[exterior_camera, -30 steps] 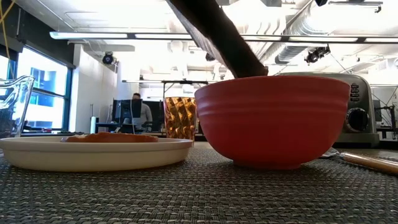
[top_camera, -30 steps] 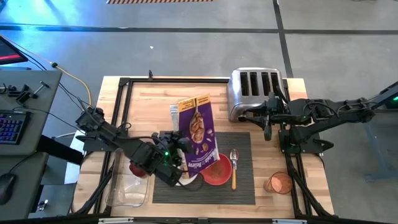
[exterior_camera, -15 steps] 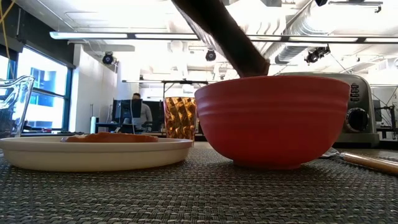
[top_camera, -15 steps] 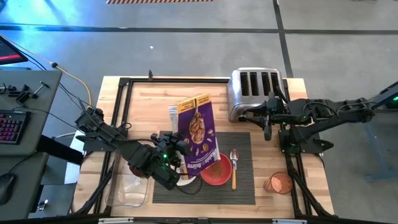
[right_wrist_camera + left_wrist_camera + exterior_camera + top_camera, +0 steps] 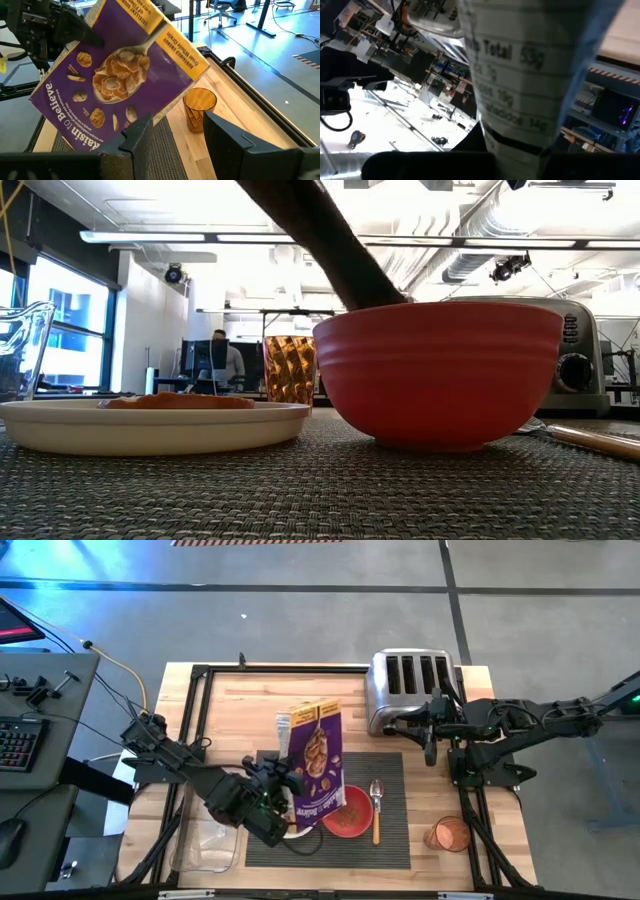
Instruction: Arrange a breakfast setting
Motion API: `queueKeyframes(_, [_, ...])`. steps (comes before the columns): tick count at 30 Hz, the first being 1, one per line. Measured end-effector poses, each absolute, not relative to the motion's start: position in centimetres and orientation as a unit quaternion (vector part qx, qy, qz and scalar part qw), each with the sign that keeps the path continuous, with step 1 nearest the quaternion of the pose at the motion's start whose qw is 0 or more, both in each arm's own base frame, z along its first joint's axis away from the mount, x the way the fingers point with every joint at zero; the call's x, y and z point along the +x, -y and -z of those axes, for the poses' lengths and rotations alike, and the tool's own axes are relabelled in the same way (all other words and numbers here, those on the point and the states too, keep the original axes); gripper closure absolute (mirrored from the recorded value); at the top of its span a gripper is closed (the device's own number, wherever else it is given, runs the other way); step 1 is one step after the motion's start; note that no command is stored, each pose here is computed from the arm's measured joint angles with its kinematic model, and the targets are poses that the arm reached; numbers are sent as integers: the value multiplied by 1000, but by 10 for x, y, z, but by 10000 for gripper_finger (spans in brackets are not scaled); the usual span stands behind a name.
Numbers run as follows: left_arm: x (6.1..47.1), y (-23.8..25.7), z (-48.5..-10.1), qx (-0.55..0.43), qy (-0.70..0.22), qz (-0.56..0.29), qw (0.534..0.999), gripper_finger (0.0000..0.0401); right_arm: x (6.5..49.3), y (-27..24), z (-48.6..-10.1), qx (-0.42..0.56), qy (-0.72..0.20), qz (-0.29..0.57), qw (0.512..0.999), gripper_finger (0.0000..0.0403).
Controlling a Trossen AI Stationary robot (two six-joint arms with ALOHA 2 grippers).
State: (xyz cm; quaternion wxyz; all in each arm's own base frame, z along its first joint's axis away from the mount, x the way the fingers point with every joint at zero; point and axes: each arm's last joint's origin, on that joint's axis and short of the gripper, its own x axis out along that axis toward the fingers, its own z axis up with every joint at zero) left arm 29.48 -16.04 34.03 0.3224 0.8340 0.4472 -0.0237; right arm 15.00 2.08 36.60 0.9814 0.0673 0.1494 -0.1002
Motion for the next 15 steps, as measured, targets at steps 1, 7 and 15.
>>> queueKeyframes(1, [296,160,-341,835,-447,21,320,401,150,-21,-366,67,-149,100,981,249])
queueKeyframes(7, [303,155,-342,841,-449,24,301,401,150,-21,-366,67,-149,100,981,249])
queueKeyframes(15, [305,156,-343,843,-445,22,301,401,150,-21,-366,67,-149,100,981,249])
